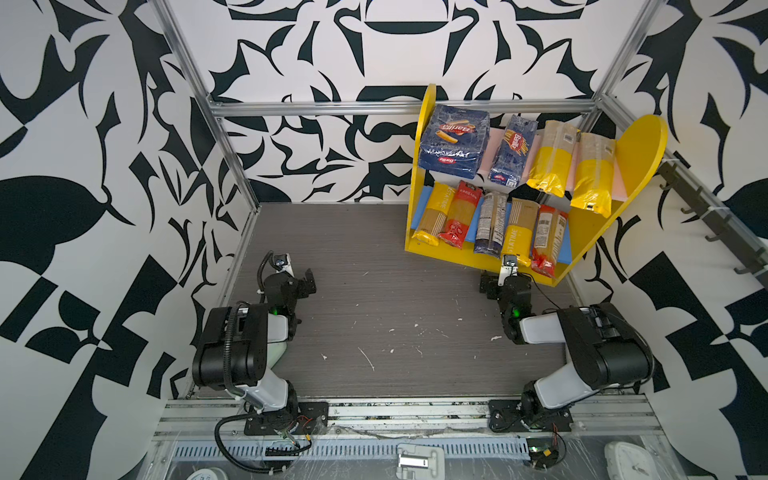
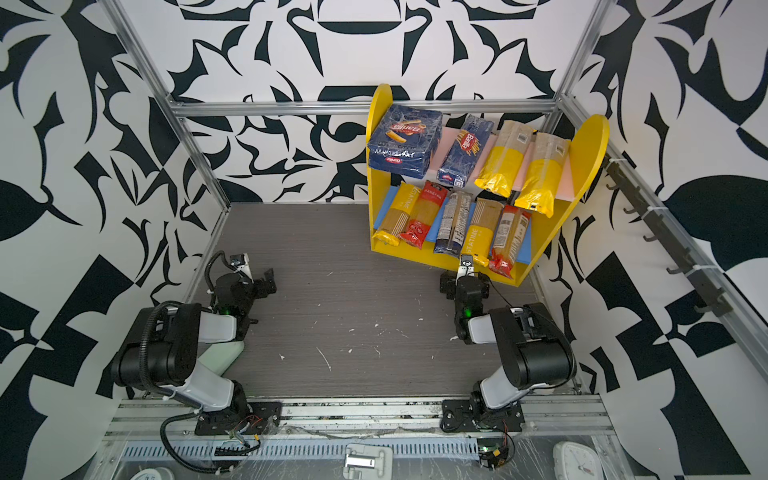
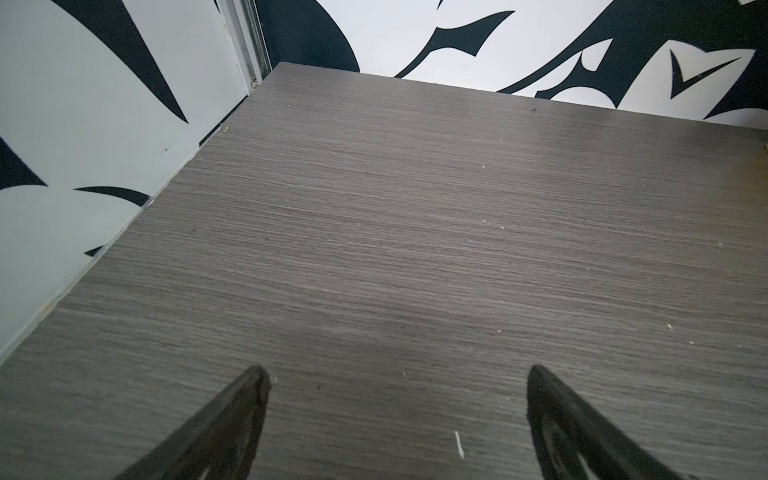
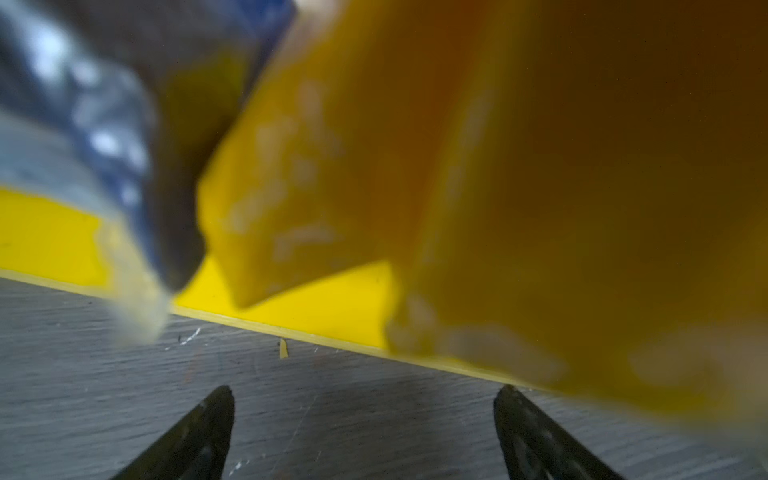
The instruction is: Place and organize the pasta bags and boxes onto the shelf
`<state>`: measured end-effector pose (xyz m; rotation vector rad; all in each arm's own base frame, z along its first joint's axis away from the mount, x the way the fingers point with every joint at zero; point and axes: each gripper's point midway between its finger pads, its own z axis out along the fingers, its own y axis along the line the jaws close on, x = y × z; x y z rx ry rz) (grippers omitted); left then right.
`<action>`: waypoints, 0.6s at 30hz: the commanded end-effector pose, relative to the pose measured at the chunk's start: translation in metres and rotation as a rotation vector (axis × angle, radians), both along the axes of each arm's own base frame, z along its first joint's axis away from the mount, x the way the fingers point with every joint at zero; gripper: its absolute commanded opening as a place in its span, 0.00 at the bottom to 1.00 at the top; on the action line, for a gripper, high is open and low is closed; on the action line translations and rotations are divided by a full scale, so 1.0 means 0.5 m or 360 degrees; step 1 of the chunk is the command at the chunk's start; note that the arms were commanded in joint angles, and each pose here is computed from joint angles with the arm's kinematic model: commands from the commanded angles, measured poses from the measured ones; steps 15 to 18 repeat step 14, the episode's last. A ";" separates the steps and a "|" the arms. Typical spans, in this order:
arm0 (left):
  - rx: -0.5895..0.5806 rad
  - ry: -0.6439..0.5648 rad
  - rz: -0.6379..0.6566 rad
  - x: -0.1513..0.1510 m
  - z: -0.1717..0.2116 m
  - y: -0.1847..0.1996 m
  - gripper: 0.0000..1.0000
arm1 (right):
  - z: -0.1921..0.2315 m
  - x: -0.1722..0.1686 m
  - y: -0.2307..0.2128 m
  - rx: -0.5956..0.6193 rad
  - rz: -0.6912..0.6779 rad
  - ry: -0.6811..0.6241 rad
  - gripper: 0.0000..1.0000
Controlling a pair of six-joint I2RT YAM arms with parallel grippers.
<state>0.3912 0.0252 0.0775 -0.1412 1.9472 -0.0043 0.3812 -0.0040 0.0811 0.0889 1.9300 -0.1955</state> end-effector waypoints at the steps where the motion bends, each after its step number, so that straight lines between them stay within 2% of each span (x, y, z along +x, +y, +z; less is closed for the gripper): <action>1: -0.0003 -0.0063 0.0000 0.008 0.025 0.002 0.99 | 0.001 0.005 -0.002 -0.0008 0.0000 0.0008 1.00; 18: -0.0003 -0.0063 0.0000 0.008 0.025 0.002 0.99 | 0.000 0.008 -0.002 -0.0004 0.0000 0.0009 1.00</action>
